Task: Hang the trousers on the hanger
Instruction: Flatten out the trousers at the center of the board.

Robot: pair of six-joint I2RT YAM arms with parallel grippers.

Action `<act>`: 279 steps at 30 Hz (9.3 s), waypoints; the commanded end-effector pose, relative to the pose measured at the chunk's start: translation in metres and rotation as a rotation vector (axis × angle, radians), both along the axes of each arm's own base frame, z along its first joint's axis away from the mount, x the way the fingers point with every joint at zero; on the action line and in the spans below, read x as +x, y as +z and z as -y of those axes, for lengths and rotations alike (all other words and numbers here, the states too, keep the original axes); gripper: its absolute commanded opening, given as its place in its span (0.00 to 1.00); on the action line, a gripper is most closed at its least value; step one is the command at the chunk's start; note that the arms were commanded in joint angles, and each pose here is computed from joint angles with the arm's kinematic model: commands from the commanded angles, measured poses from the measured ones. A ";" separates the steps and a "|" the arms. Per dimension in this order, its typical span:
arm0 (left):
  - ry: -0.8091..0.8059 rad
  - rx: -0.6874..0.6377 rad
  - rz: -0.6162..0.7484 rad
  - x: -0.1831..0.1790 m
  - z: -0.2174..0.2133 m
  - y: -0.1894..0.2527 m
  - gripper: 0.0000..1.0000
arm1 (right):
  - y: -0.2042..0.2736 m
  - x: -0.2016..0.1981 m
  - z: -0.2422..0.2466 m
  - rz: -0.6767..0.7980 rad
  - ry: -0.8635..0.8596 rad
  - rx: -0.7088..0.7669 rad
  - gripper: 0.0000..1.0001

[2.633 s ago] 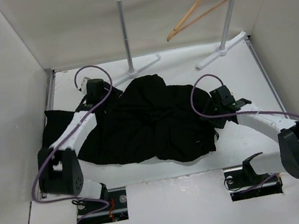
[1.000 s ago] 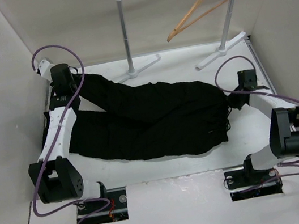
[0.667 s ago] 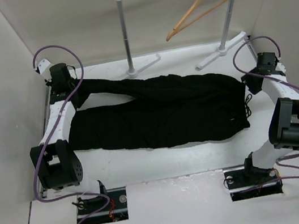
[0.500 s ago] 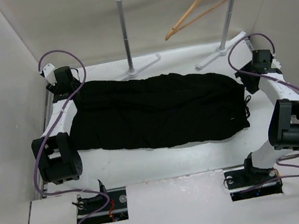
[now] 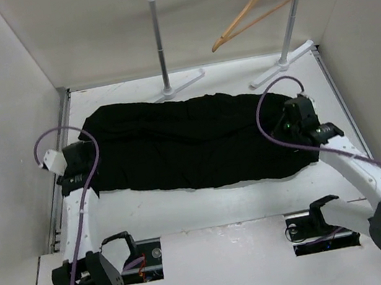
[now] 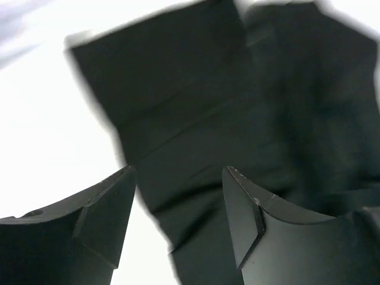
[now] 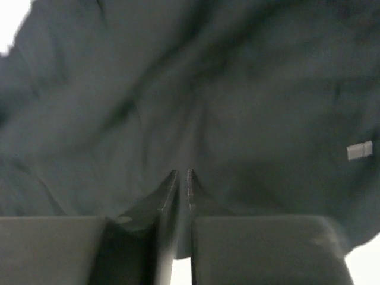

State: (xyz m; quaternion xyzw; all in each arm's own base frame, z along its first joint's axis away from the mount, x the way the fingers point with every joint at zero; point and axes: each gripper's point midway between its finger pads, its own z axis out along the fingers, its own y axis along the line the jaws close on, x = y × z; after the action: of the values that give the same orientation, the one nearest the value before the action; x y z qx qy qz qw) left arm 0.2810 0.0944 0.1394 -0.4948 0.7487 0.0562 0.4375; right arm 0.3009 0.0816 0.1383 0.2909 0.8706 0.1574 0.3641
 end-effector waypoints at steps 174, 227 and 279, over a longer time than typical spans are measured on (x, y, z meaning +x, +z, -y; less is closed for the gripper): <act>0.126 -0.198 -0.007 0.138 -0.108 -0.016 0.03 | -0.010 -0.045 -0.043 -0.063 0.265 0.009 0.61; -1.065 -0.168 -0.578 -0.175 0.328 -0.151 0.35 | -0.066 0.120 0.204 -0.290 -0.479 -0.132 0.01; 0.464 -0.353 -0.686 -0.185 0.009 -0.094 0.34 | 0.016 -0.110 -0.057 0.065 0.388 0.091 0.45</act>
State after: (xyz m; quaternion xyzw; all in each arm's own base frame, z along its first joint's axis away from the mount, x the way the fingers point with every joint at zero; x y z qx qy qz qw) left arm 0.1062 0.0925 0.0435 -0.6689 0.7184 0.1795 0.0654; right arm 0.1866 0.1350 0.1361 0.1427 0.8970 0.2606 0.3274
